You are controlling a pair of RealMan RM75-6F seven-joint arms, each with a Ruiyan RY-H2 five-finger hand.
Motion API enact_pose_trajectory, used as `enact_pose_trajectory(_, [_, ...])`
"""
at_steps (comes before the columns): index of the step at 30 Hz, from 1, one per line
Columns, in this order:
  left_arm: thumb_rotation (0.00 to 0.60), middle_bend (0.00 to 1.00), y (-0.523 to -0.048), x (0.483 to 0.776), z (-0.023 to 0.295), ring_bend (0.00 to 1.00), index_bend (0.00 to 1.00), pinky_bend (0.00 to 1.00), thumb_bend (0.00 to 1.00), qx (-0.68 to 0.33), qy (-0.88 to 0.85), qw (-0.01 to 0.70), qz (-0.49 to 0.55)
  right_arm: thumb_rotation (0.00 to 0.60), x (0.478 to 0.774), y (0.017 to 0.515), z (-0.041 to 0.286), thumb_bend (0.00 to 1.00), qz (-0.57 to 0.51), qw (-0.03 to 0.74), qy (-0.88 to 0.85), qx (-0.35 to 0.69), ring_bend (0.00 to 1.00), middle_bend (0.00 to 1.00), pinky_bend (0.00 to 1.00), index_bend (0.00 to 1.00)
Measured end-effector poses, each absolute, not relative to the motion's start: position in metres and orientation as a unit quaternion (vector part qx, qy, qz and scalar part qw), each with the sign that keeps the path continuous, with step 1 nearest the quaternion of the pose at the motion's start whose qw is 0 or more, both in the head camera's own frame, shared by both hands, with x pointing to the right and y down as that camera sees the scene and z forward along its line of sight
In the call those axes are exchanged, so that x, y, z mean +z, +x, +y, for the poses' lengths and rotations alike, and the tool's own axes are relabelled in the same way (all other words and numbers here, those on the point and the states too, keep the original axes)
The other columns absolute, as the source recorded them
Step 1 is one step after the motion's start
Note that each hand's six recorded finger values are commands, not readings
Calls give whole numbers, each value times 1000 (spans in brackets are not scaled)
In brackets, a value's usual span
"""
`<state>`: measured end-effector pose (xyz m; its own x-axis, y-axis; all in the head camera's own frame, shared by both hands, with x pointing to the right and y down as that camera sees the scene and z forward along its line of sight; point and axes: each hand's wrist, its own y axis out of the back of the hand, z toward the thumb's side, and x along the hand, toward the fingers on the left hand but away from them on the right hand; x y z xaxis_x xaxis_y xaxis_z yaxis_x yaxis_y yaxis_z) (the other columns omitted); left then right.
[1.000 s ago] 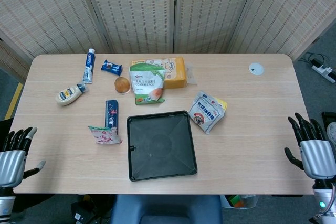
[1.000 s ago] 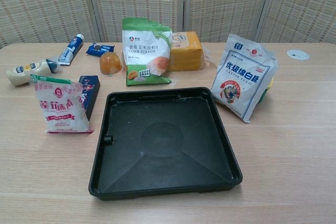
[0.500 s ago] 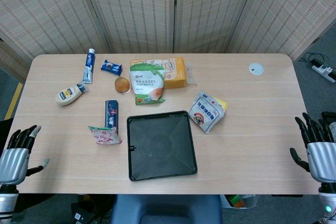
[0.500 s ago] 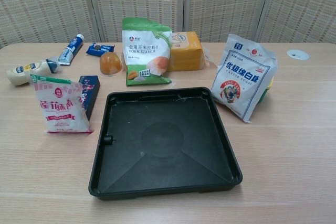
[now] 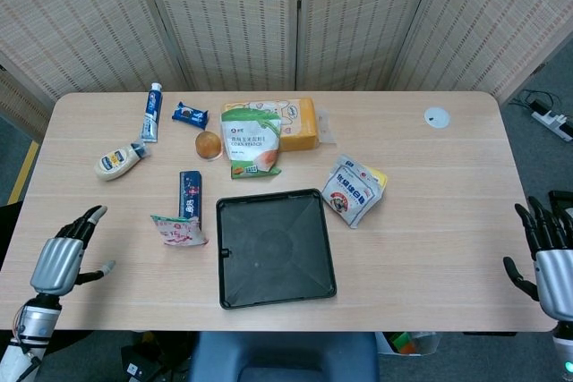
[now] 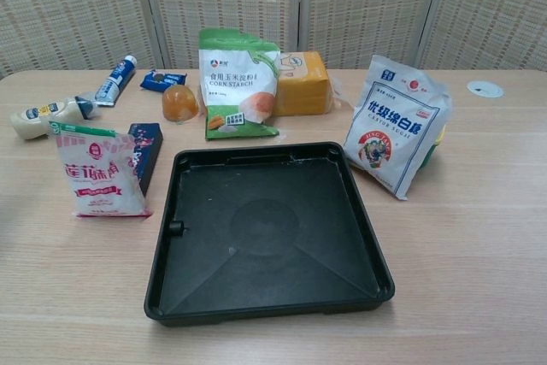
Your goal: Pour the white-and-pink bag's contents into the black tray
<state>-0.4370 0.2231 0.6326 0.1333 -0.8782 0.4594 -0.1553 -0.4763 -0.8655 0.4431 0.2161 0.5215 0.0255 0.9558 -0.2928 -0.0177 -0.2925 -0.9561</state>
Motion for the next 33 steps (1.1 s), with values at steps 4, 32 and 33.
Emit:
enact_pose_trajectory(4, [600, 123, -432, 641, 223, 189, 0, 271, 264, -530, -682, 322, 387, 600, 523, 444, 217, 344, -410, 428, -573, 566, 112, 38, 58, 0])
enact_pose_trajectory(32, [600, 62, -387, 734, 216, 124, 0, 228, 199, -477, -756, 185, 409, 600, 520, 449, 221, 344, -411, 425, -566, 574, 112, 38, 58, 0])
enact_pose_trajectory(33, [600, 62, -386, 736, 215, 125, 0, 227, 199, -474, -758, 180, 411, 600, 520, 449, 221, 344, -411, 425, -566, 575, 113, 38, 58, 0])
